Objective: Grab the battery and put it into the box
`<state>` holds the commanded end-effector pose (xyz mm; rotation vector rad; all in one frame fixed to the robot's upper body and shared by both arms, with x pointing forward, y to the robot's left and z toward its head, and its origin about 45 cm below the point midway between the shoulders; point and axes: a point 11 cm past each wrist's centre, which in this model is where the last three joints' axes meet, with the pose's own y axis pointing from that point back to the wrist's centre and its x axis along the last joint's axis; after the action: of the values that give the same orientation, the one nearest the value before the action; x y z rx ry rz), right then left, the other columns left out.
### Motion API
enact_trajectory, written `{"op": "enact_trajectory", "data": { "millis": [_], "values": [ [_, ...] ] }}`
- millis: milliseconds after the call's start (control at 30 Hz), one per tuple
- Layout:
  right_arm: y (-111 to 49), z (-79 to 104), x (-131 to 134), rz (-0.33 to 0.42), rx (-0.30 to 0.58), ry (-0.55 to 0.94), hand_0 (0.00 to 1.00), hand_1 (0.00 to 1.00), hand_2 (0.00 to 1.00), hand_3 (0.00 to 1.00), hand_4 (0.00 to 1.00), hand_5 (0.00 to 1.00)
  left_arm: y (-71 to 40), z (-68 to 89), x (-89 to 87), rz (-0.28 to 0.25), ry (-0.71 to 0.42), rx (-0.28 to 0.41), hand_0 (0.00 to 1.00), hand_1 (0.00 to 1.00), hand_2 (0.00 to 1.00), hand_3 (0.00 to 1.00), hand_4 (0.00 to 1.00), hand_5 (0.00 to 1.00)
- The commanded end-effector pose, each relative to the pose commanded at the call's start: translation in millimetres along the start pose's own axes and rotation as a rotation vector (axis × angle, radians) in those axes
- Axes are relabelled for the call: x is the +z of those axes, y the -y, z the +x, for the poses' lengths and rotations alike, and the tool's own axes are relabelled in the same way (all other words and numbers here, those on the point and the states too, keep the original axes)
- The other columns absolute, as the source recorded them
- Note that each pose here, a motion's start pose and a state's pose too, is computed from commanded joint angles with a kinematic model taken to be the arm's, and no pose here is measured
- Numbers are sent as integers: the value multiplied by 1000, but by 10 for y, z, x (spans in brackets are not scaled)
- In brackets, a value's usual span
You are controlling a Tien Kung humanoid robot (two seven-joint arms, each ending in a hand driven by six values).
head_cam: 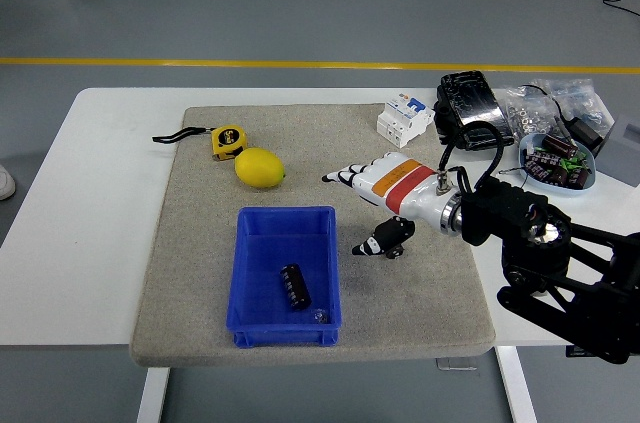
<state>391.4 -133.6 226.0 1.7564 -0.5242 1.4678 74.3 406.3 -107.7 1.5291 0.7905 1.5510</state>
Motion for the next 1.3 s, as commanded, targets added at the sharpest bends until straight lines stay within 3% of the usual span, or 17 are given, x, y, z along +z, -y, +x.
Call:
{"op": "enact_trajectory", "data": {
  "millis": [200,400,1233,1267,1300],
  "values": [
    [-21,-299,291,-53,-75,3,376,531,821,876,998,432,-2,-13,-12,4,3,-2,550,573,629,584,630,603],
    [4,-470,465,-90,-120,28,375,525,808,851,998,428,-9,-31,22,-1,7,-7,550,576,633,584,629,602],
    [179,-599,537,-136,-119,67,345,485,749,775,998,418,-23,-81,61,-5,18,-19,547,578,636,585,630,604],
    [181,-604,540,-137,-118,68,336,468,717,670,998,405,-23,-82,61,-5,18,-20,550,579,638,585,629,604],
    [185,-610,543,-139,-117,71,336,468,717,670,998,405,-24,-83,62,-5,18,-20,550,579,638,585,629,604]
  ]
}}
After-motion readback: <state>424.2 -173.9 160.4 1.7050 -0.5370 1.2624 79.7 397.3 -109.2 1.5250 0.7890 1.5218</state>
